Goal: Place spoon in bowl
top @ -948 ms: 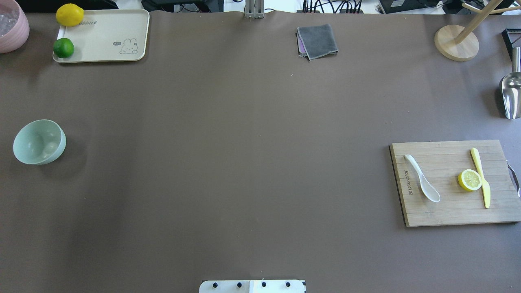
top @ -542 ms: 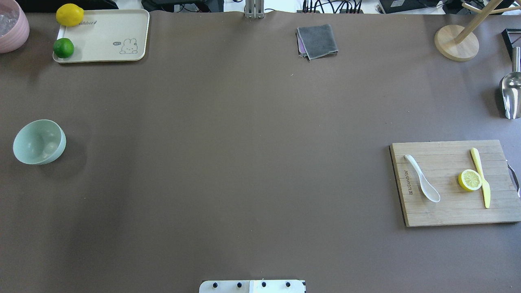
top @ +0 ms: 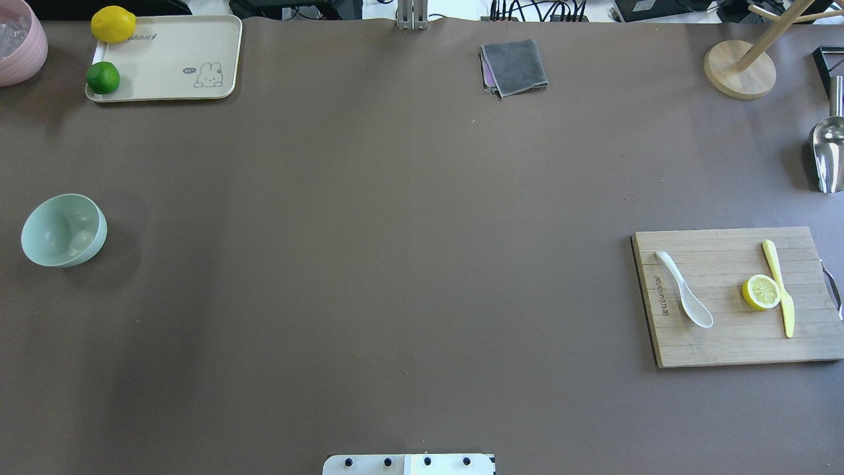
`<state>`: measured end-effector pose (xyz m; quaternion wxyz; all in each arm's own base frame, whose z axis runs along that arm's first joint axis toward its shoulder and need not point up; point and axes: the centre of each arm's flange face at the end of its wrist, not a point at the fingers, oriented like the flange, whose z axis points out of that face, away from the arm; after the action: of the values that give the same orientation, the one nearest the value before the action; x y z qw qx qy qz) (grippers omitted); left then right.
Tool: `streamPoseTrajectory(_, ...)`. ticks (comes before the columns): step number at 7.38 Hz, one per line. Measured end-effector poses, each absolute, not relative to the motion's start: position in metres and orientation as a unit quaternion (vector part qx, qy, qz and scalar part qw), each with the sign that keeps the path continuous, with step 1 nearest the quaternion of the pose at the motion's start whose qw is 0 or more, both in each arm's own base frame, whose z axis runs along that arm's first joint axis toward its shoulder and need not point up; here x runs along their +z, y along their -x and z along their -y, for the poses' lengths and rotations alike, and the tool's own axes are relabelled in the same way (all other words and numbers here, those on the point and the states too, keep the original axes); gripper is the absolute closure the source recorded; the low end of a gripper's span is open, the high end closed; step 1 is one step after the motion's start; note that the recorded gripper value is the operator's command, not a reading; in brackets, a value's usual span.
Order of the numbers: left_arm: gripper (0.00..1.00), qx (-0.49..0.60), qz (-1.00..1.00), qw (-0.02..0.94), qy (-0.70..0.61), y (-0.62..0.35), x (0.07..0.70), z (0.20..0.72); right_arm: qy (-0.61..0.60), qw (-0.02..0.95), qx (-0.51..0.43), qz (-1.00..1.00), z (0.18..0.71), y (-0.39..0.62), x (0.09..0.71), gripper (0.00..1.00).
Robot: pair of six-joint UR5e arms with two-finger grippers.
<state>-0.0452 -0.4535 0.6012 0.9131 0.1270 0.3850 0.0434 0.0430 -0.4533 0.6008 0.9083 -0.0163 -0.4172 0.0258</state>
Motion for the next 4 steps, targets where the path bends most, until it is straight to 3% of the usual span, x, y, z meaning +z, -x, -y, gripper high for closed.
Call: streamPoseTrajectory(4,0.02,0.045,-0.386,0.912,-0.129,0.0447,0.5983,0.4539,0.016,0.908,0.026,0.418,0.4532,-0.0428,0.6004,0.0)
